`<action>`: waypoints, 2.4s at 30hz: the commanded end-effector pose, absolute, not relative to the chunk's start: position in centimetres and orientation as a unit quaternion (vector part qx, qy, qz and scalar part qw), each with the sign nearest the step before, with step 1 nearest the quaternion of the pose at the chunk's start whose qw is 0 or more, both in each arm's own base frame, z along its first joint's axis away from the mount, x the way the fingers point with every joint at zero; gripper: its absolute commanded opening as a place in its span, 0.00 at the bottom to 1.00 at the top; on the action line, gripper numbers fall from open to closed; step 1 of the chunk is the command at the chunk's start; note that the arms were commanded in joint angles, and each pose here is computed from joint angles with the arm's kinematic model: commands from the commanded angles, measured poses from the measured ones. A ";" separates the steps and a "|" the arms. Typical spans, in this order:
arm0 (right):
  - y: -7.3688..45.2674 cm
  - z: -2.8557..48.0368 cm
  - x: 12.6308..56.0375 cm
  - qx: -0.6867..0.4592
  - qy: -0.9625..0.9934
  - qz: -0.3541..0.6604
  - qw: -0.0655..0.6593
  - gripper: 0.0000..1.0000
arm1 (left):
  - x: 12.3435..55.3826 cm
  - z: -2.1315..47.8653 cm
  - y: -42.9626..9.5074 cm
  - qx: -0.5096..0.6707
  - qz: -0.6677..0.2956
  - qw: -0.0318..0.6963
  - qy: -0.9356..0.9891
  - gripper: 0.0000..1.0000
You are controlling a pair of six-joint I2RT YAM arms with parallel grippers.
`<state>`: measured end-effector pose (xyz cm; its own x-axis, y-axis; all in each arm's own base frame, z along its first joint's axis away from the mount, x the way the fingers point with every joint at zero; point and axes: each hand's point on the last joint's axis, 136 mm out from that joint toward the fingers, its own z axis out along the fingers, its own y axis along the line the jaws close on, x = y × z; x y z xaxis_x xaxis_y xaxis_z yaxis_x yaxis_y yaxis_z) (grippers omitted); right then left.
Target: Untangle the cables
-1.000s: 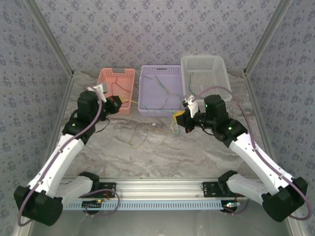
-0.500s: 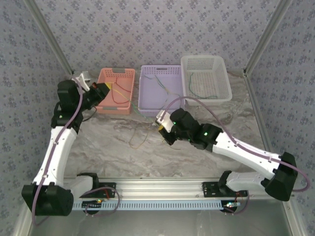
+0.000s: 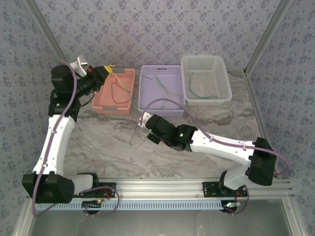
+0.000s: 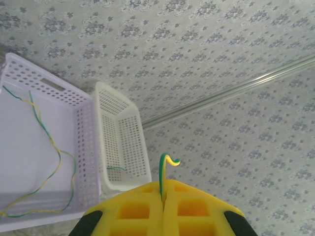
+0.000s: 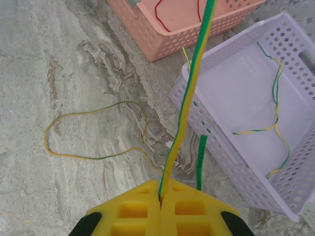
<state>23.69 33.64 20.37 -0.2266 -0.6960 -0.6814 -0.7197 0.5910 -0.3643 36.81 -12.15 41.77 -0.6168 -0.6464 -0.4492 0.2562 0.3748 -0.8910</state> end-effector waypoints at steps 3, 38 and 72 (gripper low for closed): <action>29.8 14.9 21.0 -0.519 0.789 -0.076 0.320 0.00 | 36.2 50.2 -10.2 -0.093 -0.562 0.532 0.626 0.00; 31.8 47.3 33.4 0.139 0.694 0.578 0.406 0.52 | 30.7 46.6 -26.7 0.181 -0.445 0.577 0.660 0.00; 28.2 46.6 34.9 0.211 0.660 0.610 0.384 0.00 | 28.1 41.9 -31.4 0.260 -0.439 0.536 0.672 0.60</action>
